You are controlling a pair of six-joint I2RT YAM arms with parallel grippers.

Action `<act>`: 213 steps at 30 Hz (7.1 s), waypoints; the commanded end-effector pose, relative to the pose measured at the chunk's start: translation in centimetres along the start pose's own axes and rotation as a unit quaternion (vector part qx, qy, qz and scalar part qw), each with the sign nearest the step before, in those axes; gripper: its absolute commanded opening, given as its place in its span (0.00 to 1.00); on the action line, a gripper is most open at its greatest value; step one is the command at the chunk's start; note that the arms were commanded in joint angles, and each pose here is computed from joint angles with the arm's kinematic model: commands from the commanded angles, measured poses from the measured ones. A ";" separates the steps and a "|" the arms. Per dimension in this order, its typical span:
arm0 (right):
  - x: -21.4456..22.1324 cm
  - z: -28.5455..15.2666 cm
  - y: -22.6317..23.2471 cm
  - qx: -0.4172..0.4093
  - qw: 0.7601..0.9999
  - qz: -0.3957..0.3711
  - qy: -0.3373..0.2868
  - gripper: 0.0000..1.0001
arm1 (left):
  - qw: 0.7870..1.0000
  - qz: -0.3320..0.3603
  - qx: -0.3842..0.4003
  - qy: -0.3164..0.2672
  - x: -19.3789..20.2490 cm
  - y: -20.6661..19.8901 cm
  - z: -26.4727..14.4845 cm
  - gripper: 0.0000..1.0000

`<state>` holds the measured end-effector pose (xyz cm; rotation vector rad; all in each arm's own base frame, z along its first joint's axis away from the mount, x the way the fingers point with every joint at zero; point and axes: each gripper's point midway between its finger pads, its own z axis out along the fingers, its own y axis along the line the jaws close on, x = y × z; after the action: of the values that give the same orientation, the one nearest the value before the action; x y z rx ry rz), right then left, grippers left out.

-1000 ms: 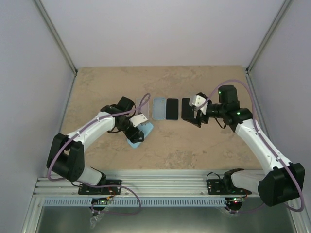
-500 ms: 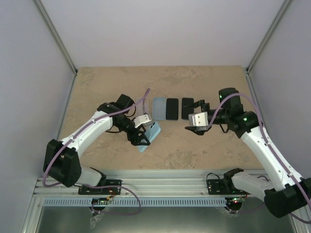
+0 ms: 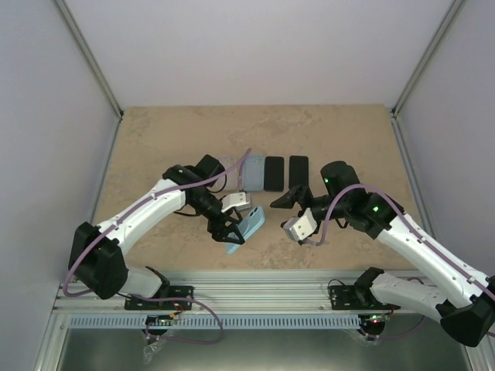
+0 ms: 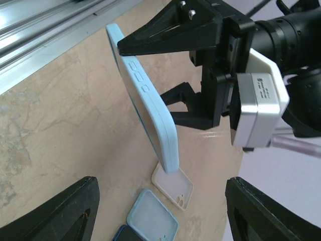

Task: Take the phone out of the phone case
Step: Pick up the phone at the center of the board, then remove the phone case from the phone.

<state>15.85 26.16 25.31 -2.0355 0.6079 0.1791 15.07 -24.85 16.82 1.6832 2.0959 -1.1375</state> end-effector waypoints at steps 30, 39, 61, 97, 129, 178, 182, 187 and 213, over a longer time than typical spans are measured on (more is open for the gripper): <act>-1.5 4.0 1.7 -0.049 0.999 -0.011 0.010 0.01 | 0.997 0.067 0.022 -0.011 -3.3 -3.0 0.3 0.65; -0.7 3.0 0.3 -0.035 0.989 0.146 0.010 0.00 | 0.984 0.088 -0.099 -0.118 -6.5 -0.9 -5.3 0.96; 1.8 2.0 -1.0 -0.140 0.818 0.544 -0.124 0.01 | 0.990 0.070 -0.110 -0.045 -3.2 1.0 -3.7 0.69; 7.3 -5.9 -15.0 0.100 0.730 0.635 -0.230 0.87 | 0.940 -0.037 -0.116 -0.318 -15.2 2.8 -11.0 0.00; 6.6 -3.6 -14.1 0.032 0.582 0.749 -0.315 0.29 | 0.915 -0.080 0.024 -0.395 -16.8 1.1 -10.6 0.00; 4.5 -5.5 -11.8 -0.001 0.610 0.728 -0.313 0.00 | 0.952 -0.033 -0.035 -0.301 -10.3 0.3 -10.0 0.50; 4.3 -5.5 -11.8 -0.005 0.611 0.726 -0.314 0.01 | 0.950 -0.039 -0.037 -0.306 -10.3 0.5 -10.0 0.46; 4.1 -5.6 -11.8 -0.007 0.613 0.724 -0.315 0.01 | 0.948 -0.046 -0.040 -0.311 -10.4 0.9 -10.1 0.42; 4.6 -5.2 -11.7 -0.006 0.606 0.732 -0.311 0.01 | 0.943 -0.048 -0.007 -0.330 -10.6 0.5 -9.9 0.42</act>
<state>25.17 25.16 34.36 -0.7752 1.6657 1.7714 22.08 -25.96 29.37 0.9751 1.7824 -1.4386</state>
